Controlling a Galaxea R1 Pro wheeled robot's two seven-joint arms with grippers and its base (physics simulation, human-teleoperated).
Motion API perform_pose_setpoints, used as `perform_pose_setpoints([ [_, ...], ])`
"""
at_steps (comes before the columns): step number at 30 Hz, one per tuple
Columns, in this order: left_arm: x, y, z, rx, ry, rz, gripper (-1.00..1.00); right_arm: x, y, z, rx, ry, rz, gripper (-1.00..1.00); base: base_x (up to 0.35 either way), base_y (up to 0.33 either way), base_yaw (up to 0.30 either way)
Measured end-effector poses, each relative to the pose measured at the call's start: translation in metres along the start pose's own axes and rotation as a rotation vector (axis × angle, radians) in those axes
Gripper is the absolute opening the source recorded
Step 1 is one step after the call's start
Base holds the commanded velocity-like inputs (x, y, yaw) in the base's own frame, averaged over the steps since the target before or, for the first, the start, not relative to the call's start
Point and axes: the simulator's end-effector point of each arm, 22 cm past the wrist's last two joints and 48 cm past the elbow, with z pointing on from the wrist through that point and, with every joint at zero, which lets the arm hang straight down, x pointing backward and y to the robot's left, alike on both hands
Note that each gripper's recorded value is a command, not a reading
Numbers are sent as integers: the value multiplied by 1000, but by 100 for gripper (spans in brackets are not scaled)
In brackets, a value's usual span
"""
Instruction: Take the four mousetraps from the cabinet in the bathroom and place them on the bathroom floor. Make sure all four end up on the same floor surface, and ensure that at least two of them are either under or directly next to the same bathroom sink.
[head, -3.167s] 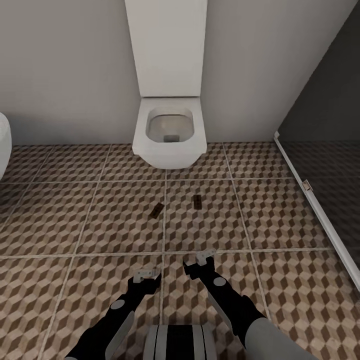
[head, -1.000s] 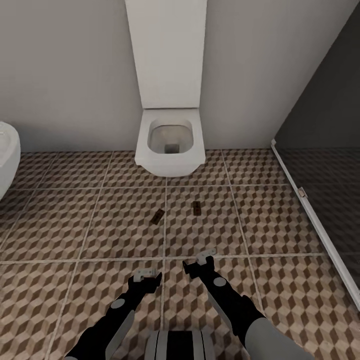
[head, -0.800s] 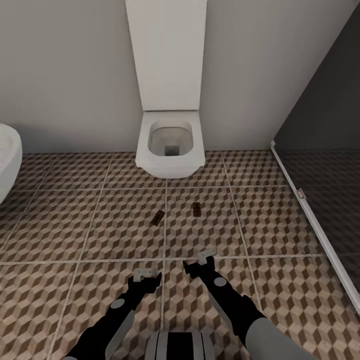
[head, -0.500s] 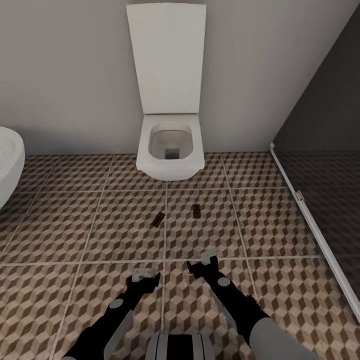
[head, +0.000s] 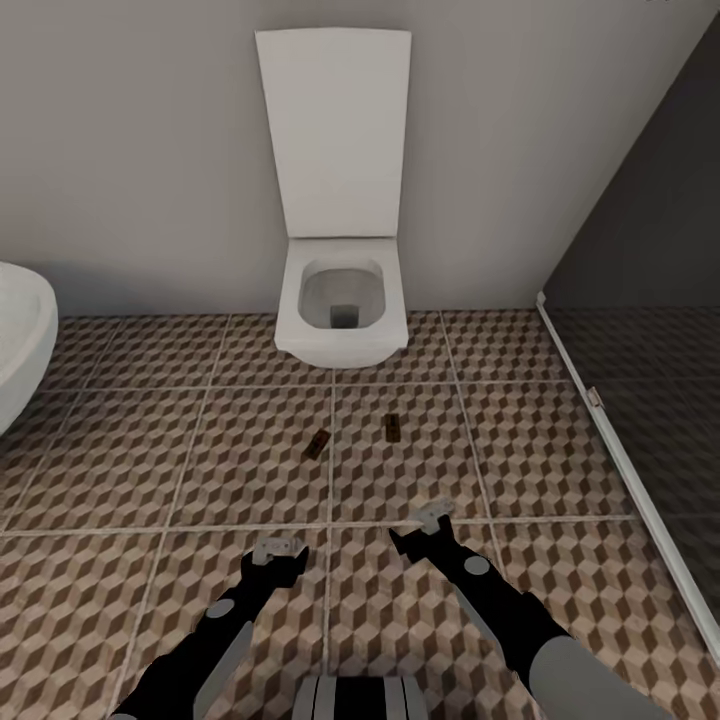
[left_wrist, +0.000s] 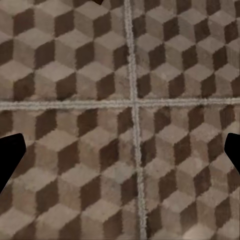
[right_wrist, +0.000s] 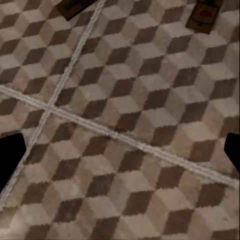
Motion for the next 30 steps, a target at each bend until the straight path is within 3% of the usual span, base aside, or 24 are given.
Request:
perform_pose_setpoints([
  [14, -17, 50, -29, -64, -20, 50, 100, -2, -41, -34, 49, -12, -36, 100, 0, 0, 0],
  [22, -12, 74, -50, -97, 7, 74, 100, 28, -55, -56, 80, -9, -36, 100, 0, 0, 0],
  [30, 21, 95, -72, -138, 70, 80, 100, 49, -64, -78, 115, 19, -31, 100, 0, 0, 0],
])
